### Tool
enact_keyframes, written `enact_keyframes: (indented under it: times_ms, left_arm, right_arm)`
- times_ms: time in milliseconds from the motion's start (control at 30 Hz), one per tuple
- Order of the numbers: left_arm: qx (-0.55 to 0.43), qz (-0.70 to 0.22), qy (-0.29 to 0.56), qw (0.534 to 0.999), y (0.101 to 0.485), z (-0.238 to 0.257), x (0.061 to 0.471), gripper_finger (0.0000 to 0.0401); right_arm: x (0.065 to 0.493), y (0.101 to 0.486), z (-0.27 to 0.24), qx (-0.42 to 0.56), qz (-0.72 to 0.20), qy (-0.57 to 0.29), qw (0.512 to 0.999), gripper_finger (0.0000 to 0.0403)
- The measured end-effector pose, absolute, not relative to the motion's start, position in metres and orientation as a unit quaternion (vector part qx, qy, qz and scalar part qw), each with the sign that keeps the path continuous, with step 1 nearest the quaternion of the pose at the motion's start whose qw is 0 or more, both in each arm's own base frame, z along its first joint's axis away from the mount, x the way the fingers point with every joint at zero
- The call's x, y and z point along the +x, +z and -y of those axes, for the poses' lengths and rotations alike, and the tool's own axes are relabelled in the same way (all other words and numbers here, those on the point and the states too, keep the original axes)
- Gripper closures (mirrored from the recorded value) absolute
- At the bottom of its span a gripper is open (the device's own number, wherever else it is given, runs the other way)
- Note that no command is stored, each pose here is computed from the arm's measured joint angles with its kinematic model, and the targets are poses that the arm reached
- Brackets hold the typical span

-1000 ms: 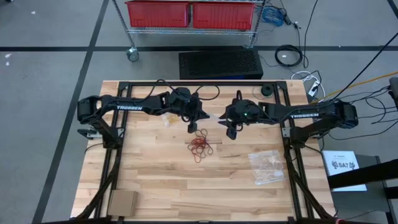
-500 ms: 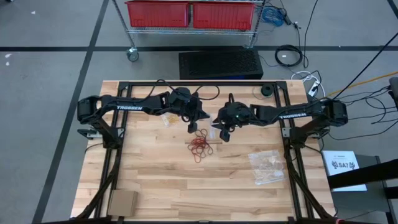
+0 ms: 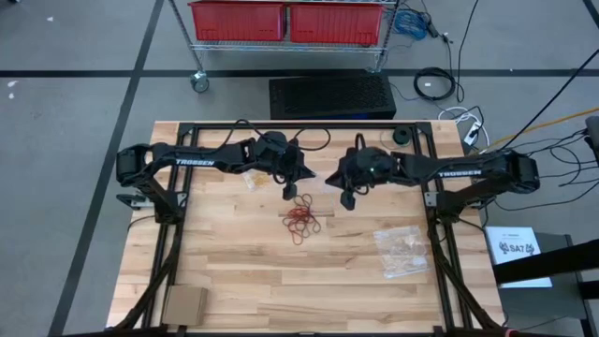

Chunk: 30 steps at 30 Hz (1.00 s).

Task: Sort rubber bands
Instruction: Open the top right transparent zip bag

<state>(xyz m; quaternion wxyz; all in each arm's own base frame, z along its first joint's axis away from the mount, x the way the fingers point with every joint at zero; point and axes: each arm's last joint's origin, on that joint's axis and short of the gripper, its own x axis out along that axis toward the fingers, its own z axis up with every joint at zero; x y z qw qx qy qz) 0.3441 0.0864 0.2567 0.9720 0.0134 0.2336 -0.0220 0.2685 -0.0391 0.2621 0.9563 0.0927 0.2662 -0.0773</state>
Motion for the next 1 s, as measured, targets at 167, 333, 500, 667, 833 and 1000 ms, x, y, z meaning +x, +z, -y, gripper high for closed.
enact_keyframes:
  times_ms: [167, 333, 500, 667, 833, 1000]
  left_arm:
    - [0.016, -0.235, -0.012, 0.972, 0.257, -0.087, 0.344, 0.0401]
    - [0.018, -0.236, -0.005, 0.972, 0.257, -0.087, 0.344, 0.0401]
    - [0.019, -0.236, -0.004, 0.972, 0.257, -0.087, 0.344, 0.0401]
    - [0.019, -0.235, -0.004, 0.972, 0.257, -0.087, 0.344, 0.0401]
    - [0.019, -0.234, -0.004, 0.972, 0.257, -0.087, 0.344, 0.0401]
    - [0.019, -0.235, -0.004, 0.972, 0.257, -0.087, 0.344, 0.0401]
  right_arm:
    - [0.269, 0.265, 0.039, 0.082, -0.28, -0.078, 0.953, 0.0402]
    - [0.264, 0.259, 0.041, 0.077, -0.312, -0.13, 0.938, 0.0402]
    - [0.265, 0.26, 0.036, 0.067, -0.312, -0.116, 0.941, 0.0403]
    - [0.266, 0.258, 0.033, 0.064, -0.314, -0.11, 0.941, 0.0403]
    - [0.271, 0.25, 0.034, 0.063, -0.329, -0.112, 0.936, 0.0403]
    - [0.275, 0.246, 0.035, 0.057, -0.332, -0.125, 0.933, 0.0403]
